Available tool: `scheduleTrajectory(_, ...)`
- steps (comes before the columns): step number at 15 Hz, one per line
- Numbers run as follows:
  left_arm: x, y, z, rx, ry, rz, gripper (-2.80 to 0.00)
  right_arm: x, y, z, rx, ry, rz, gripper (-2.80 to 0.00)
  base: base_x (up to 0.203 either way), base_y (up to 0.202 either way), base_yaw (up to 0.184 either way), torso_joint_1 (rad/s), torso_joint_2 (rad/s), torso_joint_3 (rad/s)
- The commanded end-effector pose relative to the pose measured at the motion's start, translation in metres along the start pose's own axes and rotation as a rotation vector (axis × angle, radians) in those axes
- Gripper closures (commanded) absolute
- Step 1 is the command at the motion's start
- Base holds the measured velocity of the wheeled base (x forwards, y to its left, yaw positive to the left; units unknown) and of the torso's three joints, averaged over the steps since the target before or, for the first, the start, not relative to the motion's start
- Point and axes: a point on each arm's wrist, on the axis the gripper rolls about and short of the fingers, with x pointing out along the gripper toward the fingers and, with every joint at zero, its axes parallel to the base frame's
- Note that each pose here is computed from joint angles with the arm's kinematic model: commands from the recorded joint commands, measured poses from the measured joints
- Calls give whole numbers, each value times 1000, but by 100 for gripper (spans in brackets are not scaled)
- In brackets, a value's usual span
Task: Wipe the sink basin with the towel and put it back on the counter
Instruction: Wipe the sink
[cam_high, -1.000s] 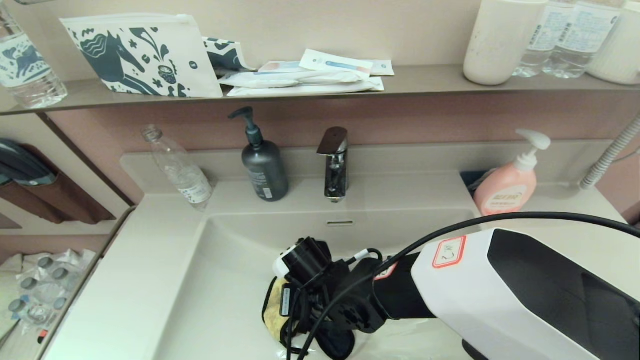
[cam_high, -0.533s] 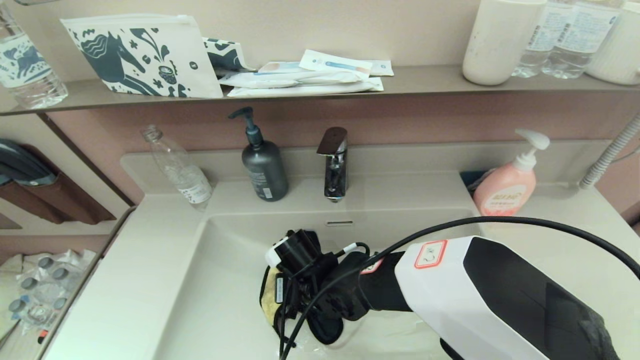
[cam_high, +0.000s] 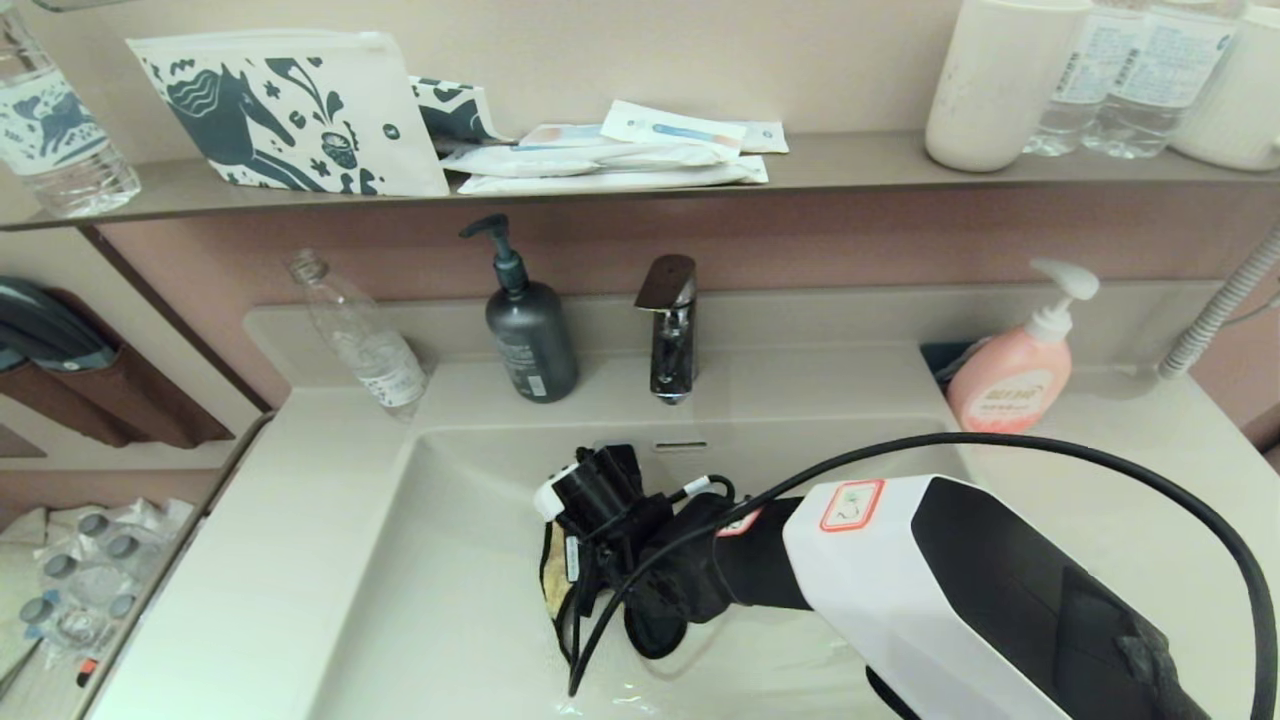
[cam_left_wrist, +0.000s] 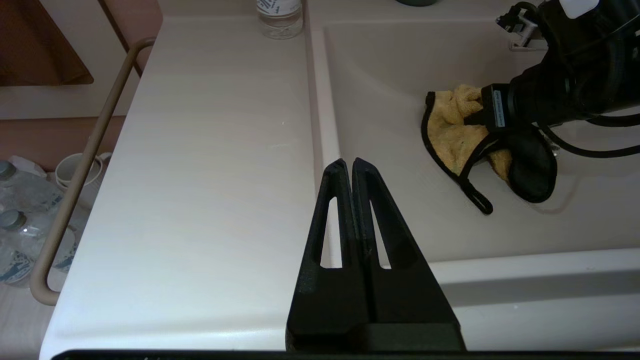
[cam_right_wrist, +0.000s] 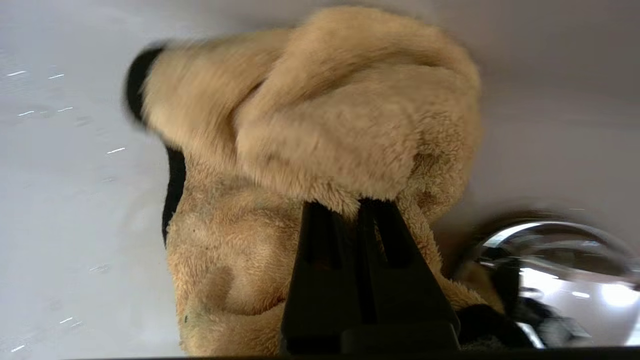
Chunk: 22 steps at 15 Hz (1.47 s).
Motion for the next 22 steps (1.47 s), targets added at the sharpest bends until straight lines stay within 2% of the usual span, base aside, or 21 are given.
scheduleTrajectory(1, 0, 0, 0, 0, 1, 0, 0, 2, -8, 1, 1, 9, -49, 0, 0, 0, 0, 0, 0, 0)
scheduleTrajectory(4, 0, 0, 0, 0, 1, 0, 0, -3, -20, 12, 14, -6, -92, 0, 0, 0, 0, 0, 0, 0)
scheduleTrajectory(10, 0, 0, 0, 0, 1, 0, 0, -15, -48, 18, 2, 62, -190, 0, 0, 0, 0, 0, 0, 0)
scheduleTrajectory(17, 0, 0, 0, 0, 1, 0, 0, -33, -86, 4, -26, 183, -304, 0, 0, 0, 0, 0, 0, 0)
scheduleTrajectory(22, 0, 0, 0, 0, 1, 0, 0, -45, -110, -18, -57, 276, -366, 0, 0, 0, 0, 0, 0, 0)
